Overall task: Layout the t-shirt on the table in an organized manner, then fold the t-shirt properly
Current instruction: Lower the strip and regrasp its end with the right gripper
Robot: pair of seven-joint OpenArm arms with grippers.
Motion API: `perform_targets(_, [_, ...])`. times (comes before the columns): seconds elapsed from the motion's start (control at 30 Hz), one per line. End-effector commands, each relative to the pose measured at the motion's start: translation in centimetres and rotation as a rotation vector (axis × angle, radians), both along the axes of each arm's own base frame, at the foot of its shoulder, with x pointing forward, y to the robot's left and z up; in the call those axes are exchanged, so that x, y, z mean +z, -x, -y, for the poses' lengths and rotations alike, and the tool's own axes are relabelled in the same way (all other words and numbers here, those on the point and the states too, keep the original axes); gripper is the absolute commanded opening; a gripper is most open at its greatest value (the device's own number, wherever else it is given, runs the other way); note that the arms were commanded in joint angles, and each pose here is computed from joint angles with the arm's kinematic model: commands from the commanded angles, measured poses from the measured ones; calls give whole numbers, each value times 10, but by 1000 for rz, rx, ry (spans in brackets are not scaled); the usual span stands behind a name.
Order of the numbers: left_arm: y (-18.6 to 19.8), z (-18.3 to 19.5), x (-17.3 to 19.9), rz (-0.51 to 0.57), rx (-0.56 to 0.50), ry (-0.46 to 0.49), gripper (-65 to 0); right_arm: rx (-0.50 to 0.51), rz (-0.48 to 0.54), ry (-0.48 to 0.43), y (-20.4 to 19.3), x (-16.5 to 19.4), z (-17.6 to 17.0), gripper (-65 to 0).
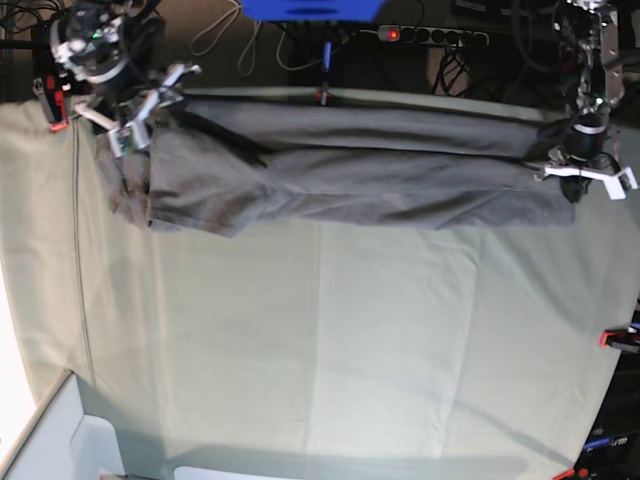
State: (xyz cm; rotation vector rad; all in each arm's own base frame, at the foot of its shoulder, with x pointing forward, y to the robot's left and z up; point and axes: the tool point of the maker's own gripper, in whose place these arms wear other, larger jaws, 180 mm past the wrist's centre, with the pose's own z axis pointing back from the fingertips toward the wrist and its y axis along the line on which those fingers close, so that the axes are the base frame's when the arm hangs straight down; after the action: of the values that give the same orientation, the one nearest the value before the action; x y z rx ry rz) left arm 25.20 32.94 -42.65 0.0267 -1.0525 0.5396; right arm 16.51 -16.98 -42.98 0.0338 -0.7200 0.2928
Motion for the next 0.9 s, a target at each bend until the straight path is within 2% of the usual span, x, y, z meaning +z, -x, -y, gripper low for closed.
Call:
perform_targets(0.0, [-8,-8,14,43,0,-32,-650,7,42,-6,-5,9,0,-262])
perform_targets(0.23, [-9,-8,15,46,-1,-32,-650,3,10,-17,1,-1,0,-262])
perform_targets(0.43, [-8,-8,14,42,1,-31,-650,-9,5,-40,-9,-11,-1,-277])
perform_targets(0.53, [-7,-8,13,39,1,-31,-650,-4,16,-40,-13,-9,-2,-360])
perform_targets(0.73, [-7,-8,14,42,0,-32,-650,-9,16,-39,-13,-8,-1,-650])
perform_targets(0.87, [-8,-9,15,43,-2,-35,-650,-4,9,-5,1,-2,8,-650])
